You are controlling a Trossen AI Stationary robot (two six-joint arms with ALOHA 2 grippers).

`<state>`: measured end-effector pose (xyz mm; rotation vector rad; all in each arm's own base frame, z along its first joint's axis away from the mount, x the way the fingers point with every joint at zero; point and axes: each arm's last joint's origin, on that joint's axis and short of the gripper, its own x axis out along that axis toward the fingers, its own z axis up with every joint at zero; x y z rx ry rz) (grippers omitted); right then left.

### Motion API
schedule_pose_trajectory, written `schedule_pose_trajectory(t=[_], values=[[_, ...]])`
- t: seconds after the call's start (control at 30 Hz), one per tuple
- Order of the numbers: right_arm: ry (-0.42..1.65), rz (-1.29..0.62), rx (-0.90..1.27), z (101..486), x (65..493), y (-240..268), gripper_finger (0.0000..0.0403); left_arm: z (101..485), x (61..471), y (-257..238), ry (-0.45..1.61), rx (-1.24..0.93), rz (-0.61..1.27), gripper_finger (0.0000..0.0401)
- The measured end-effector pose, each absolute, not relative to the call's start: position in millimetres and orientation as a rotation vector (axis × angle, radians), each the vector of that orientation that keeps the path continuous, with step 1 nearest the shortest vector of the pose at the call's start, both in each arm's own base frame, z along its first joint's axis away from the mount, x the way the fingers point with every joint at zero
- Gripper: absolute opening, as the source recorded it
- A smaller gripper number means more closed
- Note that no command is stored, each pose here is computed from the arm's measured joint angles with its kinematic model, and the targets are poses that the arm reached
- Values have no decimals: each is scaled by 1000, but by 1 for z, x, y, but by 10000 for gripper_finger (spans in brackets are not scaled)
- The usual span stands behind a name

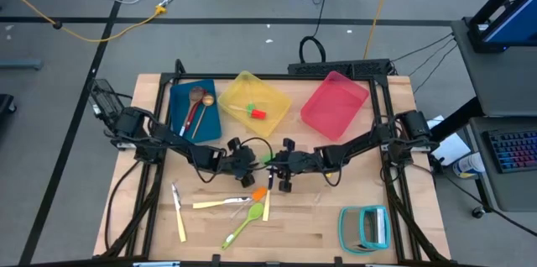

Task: Pick & Place Kitchen Items
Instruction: Put the green spatula into the yellow bin

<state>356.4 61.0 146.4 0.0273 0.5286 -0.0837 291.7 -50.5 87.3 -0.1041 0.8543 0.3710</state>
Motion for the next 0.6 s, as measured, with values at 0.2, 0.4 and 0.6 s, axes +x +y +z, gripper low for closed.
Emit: schedule_pose_trajectory(t=[0.2,0.4,0.6], values=[[522,-80,27,147,356,62,116,86,293,-50,862,-87,347,58],[511,-79,30,148,357,63,116,90,294,-49,833,-77,345,17],[511,-79,24,148,357,63,116,104,291,-48,814,-62,325,3]])
